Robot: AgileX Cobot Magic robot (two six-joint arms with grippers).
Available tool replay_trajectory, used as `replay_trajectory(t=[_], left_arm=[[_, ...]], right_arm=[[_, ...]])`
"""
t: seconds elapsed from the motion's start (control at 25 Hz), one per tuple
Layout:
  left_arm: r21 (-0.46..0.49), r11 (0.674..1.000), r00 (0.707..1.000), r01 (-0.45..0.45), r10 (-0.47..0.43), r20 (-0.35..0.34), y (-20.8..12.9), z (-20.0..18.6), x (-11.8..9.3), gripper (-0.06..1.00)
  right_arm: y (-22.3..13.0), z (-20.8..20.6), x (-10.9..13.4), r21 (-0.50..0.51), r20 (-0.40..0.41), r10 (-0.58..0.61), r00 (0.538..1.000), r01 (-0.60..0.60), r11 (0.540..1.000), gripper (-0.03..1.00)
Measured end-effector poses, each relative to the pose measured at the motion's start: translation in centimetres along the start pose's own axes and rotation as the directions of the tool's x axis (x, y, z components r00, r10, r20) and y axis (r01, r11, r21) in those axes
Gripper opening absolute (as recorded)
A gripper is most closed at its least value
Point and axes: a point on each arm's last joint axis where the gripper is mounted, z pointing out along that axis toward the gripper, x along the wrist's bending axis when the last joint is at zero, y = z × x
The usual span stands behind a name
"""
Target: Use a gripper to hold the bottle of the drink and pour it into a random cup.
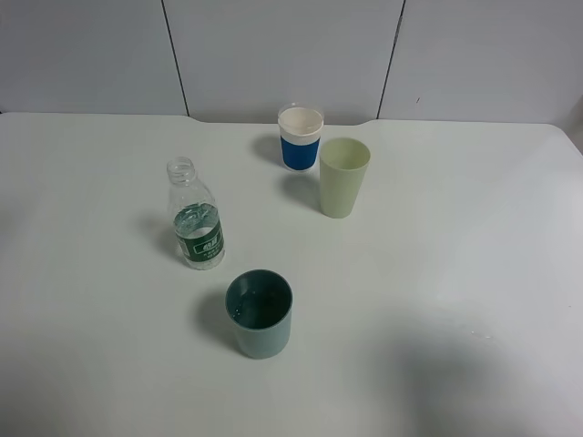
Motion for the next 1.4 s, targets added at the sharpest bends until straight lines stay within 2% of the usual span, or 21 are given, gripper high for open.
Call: replay_trajectory(t=[0.28,0.4,0.68,0.88,1.04,1.12,1.28,1.4], left_arm=[[0.142,0.99,1.0,0.001,0.001,-0.012,-1.5,-3.1,0.2,0.99],[0.172,0.985,1.0,0.005,-0.003,-0.015,-1.9,-4.2,0.2,0.99],[0.176,0.984,0.999,0.028,-0.023,-0.029,-2.8,-7.4,0.3,0.99],[0.176,0.981,0.996,0.077,-0.069,-0.05,-3.6,-9.6,0.4,0.99],[0.197,0.973,0.988,0.123,-0.101,-0.12,-4.4,-11.0,0.6,0.99],[0.2,0.968,0.977,0.15,-0.115,-0.178,-4.7,-11.6,0.7,0.99],[0.159,0.967,0.949,0.197,-0.148,-0.277,-5.0,-12.8,0.5,0.99],[0.12,0.968,0.936,0.219,-0.174,-0.307,-5.1,-13.5,0.1,0.99]], right_arm=[[0.0,0.0,0.0,0.0,0.0,0.0,1.0,0.0,1.0,0.63],[0.0,0.0,0.0,0.0,0.0,0.0,1.0,0.0,1.0,0.63],[0.0,0.0,0.0,0.0,0.0,0.0,1.0,0.0,1.0,0.63],[0.0,0.0,0.0,0.0,0.0,0.0,1.0,0.0,1.0,0.63],[0.0,0.0,0.0,0.0,0.0,0.0,1.0,0.0,1.0,0.63],[0.0,0.0,0.0,0.0,0.0,0.0,1.0,0.0,1.0,0.63],[0.0,0.0,0.0,0.0,0.0,0.0,1.0,0.0,1.0,0.63],[0.0,0.0,0.0,0.0,0.0,0.0,1.0,0.0,1.0,0.63]])
